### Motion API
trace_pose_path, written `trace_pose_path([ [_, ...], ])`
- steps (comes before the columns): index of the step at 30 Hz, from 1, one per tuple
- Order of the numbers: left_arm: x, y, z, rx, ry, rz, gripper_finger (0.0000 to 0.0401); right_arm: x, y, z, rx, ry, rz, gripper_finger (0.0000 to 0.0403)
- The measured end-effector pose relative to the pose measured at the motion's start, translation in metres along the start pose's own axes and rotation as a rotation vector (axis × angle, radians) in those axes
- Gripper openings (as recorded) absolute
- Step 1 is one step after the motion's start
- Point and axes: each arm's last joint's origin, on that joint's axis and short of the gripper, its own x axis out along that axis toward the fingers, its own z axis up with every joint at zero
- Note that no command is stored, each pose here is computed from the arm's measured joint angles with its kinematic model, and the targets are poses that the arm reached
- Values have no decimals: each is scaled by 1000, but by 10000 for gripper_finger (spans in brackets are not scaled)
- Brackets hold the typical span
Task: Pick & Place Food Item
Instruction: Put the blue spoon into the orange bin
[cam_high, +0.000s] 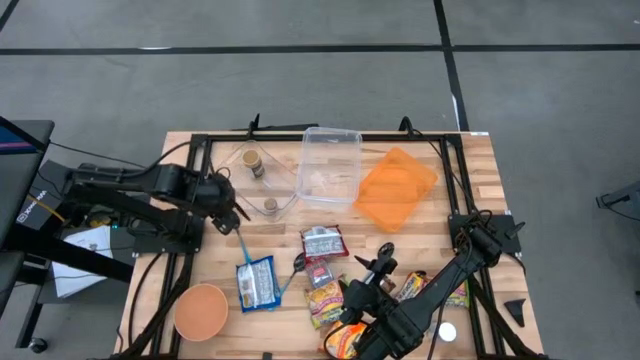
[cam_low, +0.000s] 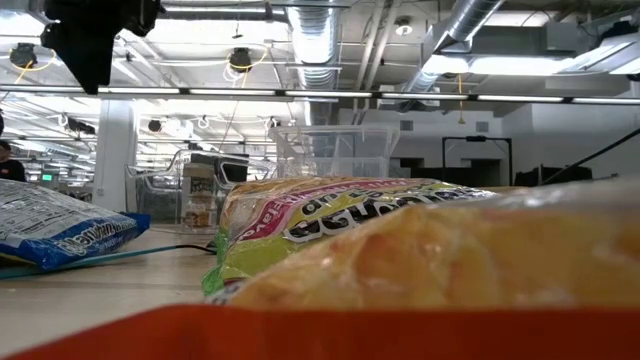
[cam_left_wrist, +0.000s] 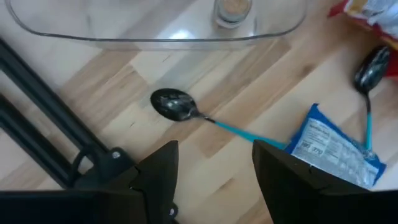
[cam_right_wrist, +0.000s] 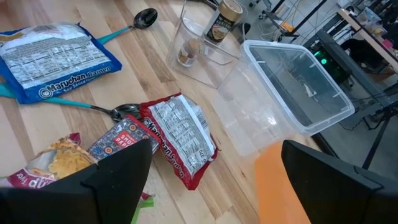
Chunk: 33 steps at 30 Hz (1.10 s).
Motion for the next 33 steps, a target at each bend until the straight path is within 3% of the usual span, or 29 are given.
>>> trace_pose_path([
  [9,1,-15,-10,-233,-32,-8,200,-2,1,-1,-7,-1,5,354],
  [12,8,-23,-10,-247,-19,24,200,-4,1,-2,-10,-4,9,354],
  [19,73,-25,-31,-355,30,183,200,-4,1,-2,-7,-4,10,354],
  [24,116,-21,-45,-426,13,121,182,-4,1,-2,-12,-4,9,354],
  [33,160,-9,-59,-537,-1,21,99,-1,0,-1,-10,0,3,354],
])
